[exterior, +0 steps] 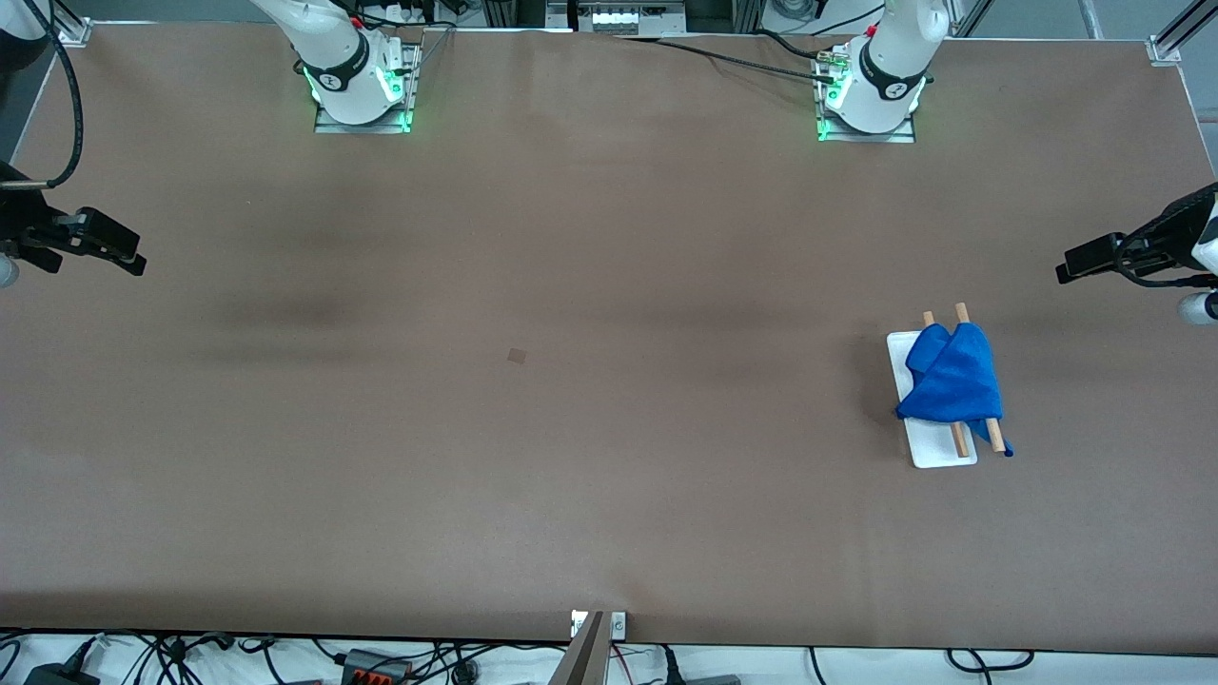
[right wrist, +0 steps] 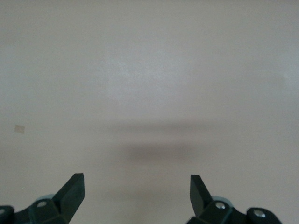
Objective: Pass towel and hang on rack
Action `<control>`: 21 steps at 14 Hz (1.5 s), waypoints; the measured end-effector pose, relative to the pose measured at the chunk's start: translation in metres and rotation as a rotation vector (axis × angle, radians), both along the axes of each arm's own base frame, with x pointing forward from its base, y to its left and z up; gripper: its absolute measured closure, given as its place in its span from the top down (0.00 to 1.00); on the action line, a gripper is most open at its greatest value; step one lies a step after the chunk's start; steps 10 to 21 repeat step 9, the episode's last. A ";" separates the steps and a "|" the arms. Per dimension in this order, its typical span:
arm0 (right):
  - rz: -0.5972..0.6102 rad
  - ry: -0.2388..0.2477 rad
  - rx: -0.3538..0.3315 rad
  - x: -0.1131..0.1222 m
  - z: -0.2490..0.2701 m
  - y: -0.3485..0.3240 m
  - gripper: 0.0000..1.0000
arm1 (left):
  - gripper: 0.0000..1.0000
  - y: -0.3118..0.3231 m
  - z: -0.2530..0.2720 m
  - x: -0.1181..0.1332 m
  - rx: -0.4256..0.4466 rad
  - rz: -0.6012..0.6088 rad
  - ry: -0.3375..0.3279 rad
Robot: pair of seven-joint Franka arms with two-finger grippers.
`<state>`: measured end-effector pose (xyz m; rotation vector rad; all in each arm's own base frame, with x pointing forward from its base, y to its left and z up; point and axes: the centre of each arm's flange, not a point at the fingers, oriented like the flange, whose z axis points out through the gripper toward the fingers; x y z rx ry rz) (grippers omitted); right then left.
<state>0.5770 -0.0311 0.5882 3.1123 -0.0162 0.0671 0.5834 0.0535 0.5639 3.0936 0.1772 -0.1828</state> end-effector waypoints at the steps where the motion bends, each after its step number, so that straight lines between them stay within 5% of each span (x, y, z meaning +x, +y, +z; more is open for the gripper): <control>1: 0.000 0.002 0.000 0.000 -0.001 0.000 1.00 | 1.00 -0.001 0.000 0.000 0.000 -0.002 0.000; 21: 0.000 0.002 0.000 0.001 -0.001 0.000 1.00 | 1.00 -0.002 0.001 0.000 0.000 -0.004 -0.001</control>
